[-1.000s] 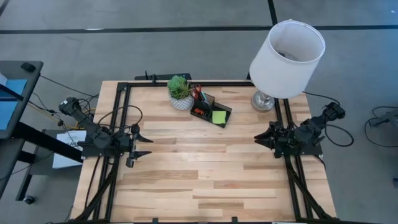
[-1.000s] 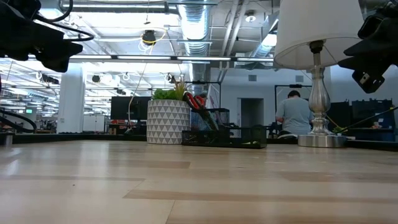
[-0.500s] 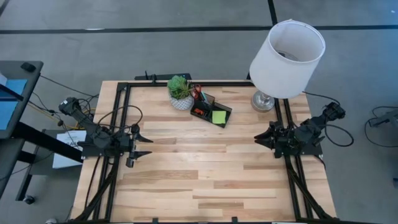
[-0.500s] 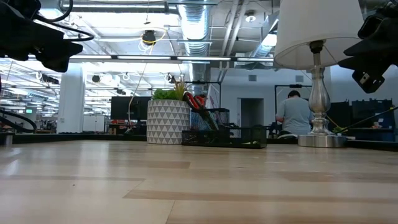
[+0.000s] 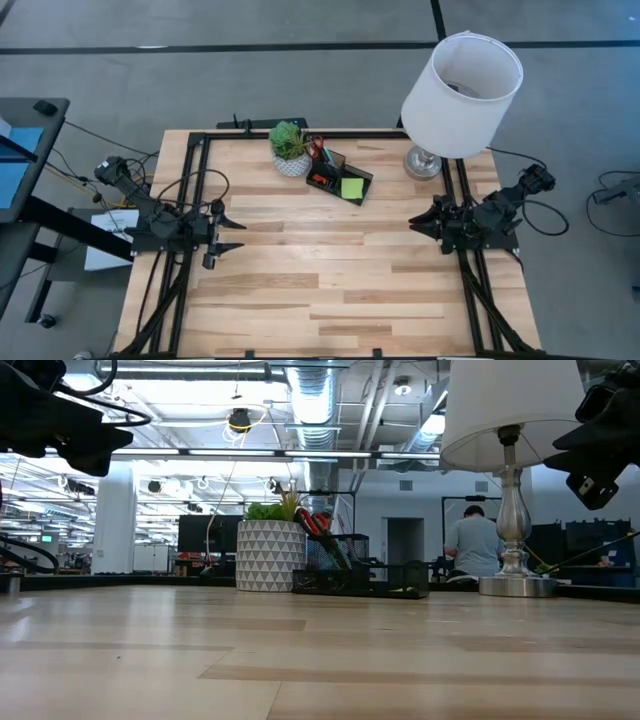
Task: Pick and place office supplies into organizer
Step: Return to Home Position
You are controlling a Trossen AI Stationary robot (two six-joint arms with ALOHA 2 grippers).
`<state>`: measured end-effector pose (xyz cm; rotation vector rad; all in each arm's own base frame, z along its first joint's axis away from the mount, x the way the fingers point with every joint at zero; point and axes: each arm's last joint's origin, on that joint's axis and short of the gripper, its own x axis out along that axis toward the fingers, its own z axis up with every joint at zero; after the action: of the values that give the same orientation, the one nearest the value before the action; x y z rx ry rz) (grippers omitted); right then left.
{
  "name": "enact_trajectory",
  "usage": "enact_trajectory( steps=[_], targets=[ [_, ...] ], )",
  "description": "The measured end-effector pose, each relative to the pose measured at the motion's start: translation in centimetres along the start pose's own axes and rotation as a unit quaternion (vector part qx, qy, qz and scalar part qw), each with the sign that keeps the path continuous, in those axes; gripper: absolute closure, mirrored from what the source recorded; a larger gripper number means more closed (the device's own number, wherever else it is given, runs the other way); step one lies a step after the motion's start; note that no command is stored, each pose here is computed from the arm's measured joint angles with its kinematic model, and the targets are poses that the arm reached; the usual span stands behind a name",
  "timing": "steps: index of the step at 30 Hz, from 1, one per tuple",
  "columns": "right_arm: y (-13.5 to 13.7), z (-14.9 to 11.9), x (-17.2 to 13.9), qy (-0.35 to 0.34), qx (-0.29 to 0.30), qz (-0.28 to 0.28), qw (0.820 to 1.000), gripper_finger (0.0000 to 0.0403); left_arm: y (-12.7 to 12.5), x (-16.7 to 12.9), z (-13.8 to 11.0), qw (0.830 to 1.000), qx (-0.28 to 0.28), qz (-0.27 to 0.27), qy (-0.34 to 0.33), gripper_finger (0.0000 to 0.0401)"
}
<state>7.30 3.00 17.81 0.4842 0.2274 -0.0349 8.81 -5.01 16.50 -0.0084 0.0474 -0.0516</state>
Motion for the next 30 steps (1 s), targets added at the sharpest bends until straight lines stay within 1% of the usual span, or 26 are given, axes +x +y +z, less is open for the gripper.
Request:
enact_trajectory(
  steps=[30],
  targets=[
    [0.0,0.0,0.0,0.0,0.0,0.0,1.0,0.0301,0.0,0.0,0.0,1.0,0.0,0.0,0.0,0.0191]
  ],
)
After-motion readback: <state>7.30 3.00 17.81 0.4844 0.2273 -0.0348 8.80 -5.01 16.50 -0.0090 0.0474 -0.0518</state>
